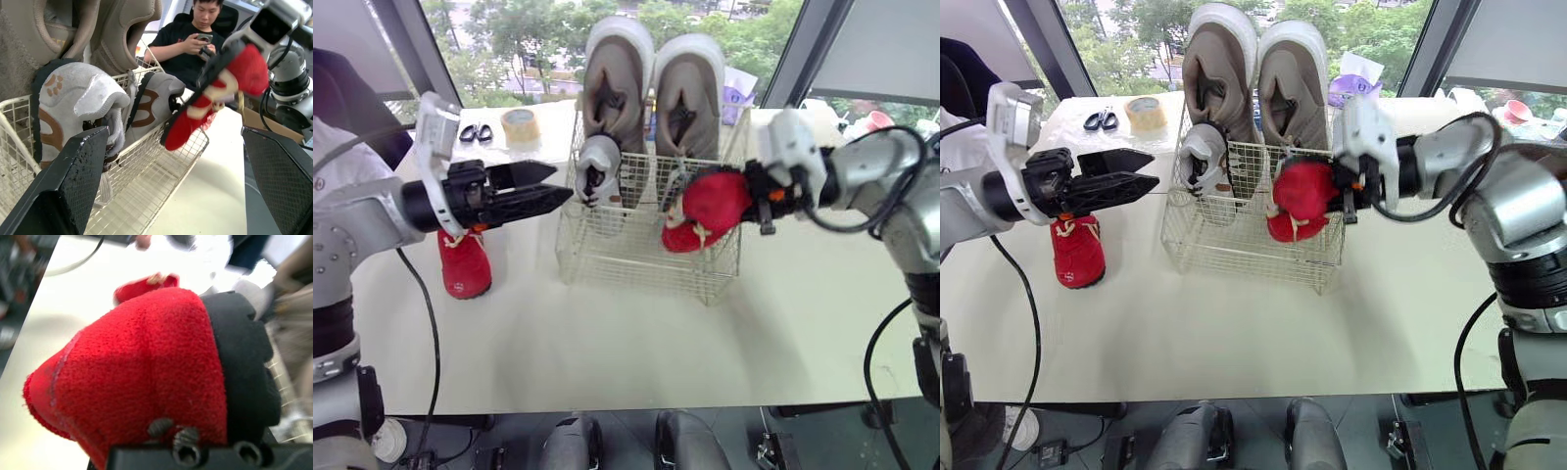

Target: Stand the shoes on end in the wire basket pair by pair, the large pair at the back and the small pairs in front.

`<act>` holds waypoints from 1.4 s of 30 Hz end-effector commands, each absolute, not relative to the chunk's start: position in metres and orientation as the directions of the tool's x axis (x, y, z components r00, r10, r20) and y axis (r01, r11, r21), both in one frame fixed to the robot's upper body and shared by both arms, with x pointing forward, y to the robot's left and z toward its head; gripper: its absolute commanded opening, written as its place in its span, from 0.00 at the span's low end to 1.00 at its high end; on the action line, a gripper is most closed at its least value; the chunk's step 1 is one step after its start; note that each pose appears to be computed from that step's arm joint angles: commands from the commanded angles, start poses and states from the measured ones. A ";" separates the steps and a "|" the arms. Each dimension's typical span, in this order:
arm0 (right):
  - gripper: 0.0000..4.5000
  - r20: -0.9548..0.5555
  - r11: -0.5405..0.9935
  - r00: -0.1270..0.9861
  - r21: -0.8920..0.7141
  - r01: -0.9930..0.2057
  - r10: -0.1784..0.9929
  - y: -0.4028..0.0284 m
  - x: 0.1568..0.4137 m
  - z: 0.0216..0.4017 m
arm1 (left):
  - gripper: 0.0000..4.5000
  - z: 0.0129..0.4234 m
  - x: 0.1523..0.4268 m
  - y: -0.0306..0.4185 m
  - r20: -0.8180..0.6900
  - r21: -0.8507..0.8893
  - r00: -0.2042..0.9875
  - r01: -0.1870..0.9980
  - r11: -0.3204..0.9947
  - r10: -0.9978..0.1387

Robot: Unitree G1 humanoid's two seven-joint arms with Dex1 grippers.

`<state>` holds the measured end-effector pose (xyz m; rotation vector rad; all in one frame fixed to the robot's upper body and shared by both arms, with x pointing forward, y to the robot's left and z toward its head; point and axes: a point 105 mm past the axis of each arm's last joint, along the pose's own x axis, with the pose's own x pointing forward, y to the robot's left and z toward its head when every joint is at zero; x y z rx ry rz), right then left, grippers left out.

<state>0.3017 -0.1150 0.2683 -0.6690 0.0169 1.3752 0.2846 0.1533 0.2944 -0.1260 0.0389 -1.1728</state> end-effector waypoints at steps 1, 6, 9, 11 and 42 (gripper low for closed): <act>0.19 -0.391 0.051 0.251 -0.456 -0.888 0.886 -0.122 0.308 0.265 | 0.99 0.300 0.281 0.152 0.047 -0.074 0.388 0.920 0.384 -0.920; 0.19 -0.401 0.087 0.262 -0.404 -0.911 0.878 -0.130 0.315 0.248 | 0.99 0.298 0.281 0.150 0.042 -0.073 0.387 0.921 0.383 -0.921; 0.19 -0.399 0.094 0.254 -0.379 -0.921 0.881 -0.131 0.311 0.245 | 0.99 0.296 0.282 0.149 0.039 -0.073 0.387 0.920 0.384 -0.921; 0.42 -0.400 0.092 0.242 -0.358 -0.929 0.884 -0.130 0.305 0.245 | 1.00 0.296 0.283 0.149 0.038 -0.074 0.389 0.920 0.386 -0.920; 0.98 -0.384 -0.134 0.098 -0.533 -0.835 0.918 -0.117 0.257 0.352 | 1.00 0.239 0.319 0.316 -0.396 -0.023 0.918 -0.015 1.000 0.005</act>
